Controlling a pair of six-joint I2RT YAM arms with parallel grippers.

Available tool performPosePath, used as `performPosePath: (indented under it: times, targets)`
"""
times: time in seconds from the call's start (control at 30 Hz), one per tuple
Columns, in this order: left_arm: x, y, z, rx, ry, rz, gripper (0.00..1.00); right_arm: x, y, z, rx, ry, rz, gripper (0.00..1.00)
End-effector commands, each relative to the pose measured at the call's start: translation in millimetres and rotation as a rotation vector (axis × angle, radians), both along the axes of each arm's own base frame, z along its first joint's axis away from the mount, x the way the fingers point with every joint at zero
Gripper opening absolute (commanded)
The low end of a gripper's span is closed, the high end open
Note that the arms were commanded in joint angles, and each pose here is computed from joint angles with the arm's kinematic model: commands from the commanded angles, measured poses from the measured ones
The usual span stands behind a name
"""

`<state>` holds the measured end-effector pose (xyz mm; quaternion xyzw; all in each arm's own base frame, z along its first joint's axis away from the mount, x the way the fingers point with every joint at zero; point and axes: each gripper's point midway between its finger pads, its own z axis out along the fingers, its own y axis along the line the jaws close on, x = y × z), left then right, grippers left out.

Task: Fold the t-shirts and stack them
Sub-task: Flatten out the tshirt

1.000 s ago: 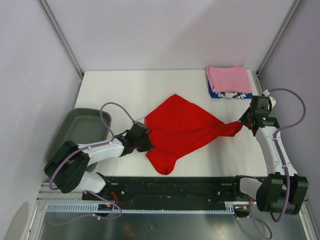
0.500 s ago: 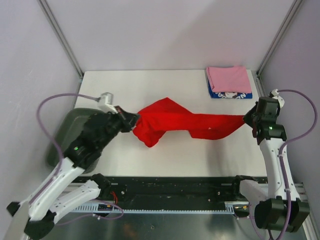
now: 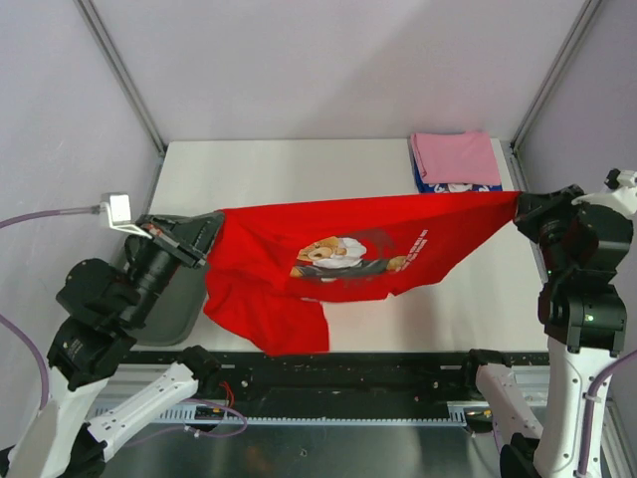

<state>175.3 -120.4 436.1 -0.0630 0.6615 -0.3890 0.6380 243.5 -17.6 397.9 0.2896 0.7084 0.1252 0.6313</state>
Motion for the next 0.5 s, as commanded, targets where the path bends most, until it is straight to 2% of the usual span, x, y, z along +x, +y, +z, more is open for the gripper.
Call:
performPosePath:
  times: [0.0,0.13,0.3,0.47]
  targets:
    - [18.1,16.2,23.8,0.002,-0.028,0.131,0.0,5.8,7.5,24.4,0.001,-0.051,0.049,0.0]
    - [62.2,7.8,11.2,0.069,0.048,0.231,0.0,38.5,21.4,26.1,0.009,-0.057,0.15,0.0]
    - [155.1,-12.0,7.5,0.086,0.102,0.208,0.0,111.3,30.2,28.9,0.011,-0.11,0.245,0.0]
    - [245.3,-18.3,59.0,0.089,0.009,0.105,0.0,194.9,33.6,47.9,0.06,-0.201,0.293,0.0]
